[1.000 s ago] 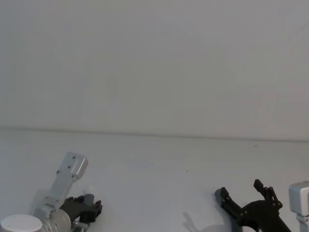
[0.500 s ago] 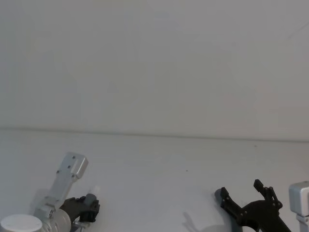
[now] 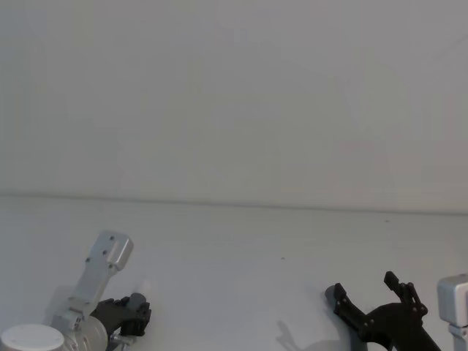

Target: Use both hands to pick up one end of the pipe from the table, align the ends, and insert them.

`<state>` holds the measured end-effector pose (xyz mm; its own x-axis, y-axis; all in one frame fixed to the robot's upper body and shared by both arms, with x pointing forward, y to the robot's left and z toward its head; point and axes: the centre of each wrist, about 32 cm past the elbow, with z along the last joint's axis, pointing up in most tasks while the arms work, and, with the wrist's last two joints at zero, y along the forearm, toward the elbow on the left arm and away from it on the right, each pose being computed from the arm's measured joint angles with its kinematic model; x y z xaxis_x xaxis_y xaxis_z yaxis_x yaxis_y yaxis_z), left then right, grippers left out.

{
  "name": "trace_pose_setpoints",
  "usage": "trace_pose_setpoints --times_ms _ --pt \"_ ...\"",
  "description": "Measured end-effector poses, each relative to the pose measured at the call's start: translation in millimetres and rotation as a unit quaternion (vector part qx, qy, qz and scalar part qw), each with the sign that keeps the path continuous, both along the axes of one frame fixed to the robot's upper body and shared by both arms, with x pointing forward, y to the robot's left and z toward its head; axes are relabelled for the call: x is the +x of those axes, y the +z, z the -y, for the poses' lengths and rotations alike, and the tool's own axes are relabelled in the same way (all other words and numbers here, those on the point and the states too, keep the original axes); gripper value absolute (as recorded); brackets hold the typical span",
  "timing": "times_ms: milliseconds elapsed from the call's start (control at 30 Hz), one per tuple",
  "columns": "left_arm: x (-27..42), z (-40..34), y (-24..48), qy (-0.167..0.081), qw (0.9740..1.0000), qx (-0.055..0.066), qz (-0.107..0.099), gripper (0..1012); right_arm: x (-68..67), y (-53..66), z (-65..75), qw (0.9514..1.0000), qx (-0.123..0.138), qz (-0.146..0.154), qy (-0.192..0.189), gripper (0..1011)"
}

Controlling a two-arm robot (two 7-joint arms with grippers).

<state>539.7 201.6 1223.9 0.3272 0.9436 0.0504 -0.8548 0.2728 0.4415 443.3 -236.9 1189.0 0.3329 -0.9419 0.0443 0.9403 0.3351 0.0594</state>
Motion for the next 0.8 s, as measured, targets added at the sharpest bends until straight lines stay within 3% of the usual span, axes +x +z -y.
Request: trace_pose_setpoints --times_ms 400,800 --pt "0.0 0.0 0.0 0.000 1.0000 0.000 0.000 340 2.2 11.5 -8.6 0.9993 -0.032 -0.019 -0.002 1000" --pt "0.0 0.0 0.0 0.000 1.0000 0.000 0.000 340 14.5 28.9 -23.6 0.9931 -0.084 -0.075 -0.034 1000"
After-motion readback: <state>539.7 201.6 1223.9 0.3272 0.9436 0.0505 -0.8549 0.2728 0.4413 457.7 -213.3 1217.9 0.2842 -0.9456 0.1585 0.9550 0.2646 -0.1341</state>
